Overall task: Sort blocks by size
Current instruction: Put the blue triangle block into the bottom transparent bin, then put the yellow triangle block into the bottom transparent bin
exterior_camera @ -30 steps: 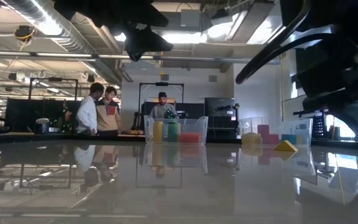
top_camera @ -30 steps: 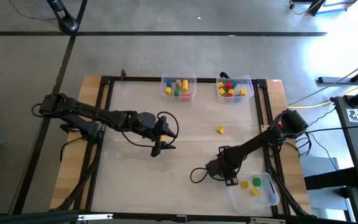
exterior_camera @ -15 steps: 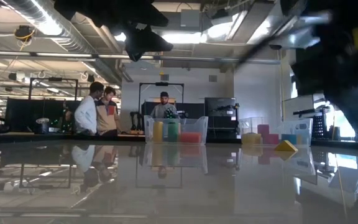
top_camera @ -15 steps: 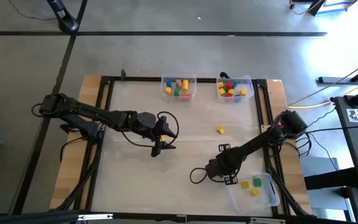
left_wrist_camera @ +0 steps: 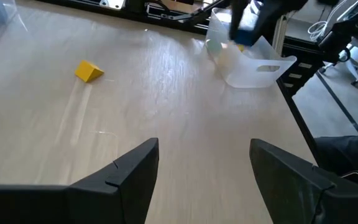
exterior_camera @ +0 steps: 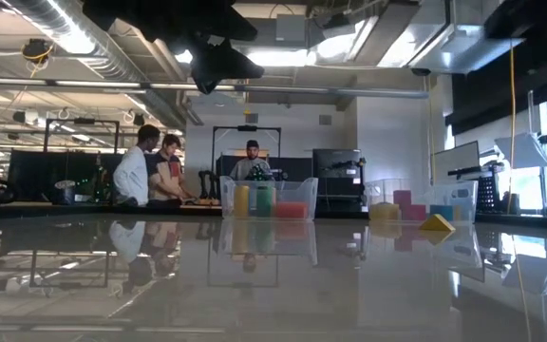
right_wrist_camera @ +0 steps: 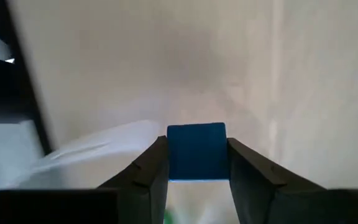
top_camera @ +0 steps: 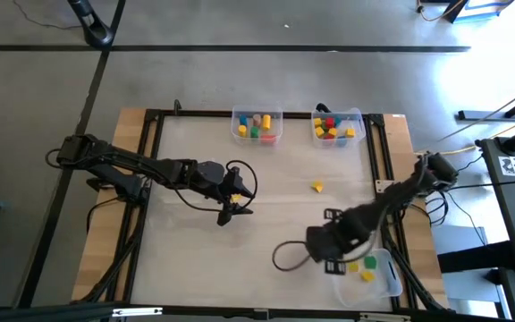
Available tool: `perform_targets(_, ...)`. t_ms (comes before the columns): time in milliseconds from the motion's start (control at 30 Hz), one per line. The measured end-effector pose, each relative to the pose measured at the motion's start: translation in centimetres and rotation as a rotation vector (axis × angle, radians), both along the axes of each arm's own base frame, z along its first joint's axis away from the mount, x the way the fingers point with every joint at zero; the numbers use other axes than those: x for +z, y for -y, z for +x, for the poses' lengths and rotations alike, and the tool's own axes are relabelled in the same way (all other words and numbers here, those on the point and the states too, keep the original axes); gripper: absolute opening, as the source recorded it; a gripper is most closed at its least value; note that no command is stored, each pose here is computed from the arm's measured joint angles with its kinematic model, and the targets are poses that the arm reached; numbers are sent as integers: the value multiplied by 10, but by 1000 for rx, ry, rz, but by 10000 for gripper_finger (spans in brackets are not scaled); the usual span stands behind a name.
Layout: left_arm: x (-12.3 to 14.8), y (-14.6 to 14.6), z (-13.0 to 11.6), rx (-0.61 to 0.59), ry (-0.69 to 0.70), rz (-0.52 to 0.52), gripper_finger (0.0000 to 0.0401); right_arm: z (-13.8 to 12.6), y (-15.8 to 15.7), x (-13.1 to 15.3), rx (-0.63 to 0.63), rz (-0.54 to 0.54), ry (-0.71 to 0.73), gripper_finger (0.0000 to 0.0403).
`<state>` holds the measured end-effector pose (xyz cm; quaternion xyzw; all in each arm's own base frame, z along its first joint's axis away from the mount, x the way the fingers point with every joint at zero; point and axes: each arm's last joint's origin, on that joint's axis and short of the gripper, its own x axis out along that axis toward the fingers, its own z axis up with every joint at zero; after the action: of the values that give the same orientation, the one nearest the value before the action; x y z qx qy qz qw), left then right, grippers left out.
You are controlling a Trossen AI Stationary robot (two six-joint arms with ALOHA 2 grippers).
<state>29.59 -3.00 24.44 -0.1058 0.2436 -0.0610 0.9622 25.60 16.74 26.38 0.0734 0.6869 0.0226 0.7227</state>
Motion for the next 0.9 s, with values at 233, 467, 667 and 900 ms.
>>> perform_targets(233, 0, 0, 0, 4, -2, -9, 239, -37, -34, 11, -127, 42, -9, 137)
perform_targets(467, 0, 0, 0, 7, -1, -12, 239, -79, -62, -20, -268, 14, -126, 138)
perform_targets(667, 0, -1, 0, 18, -2, -16, 239, -84, -62, -26, -353, -1, -148, 178)
perform_targets(900, 0, 0, 0, 23, -4, -27, 239, -66, -41, -25, -379, 1, -218, 278)
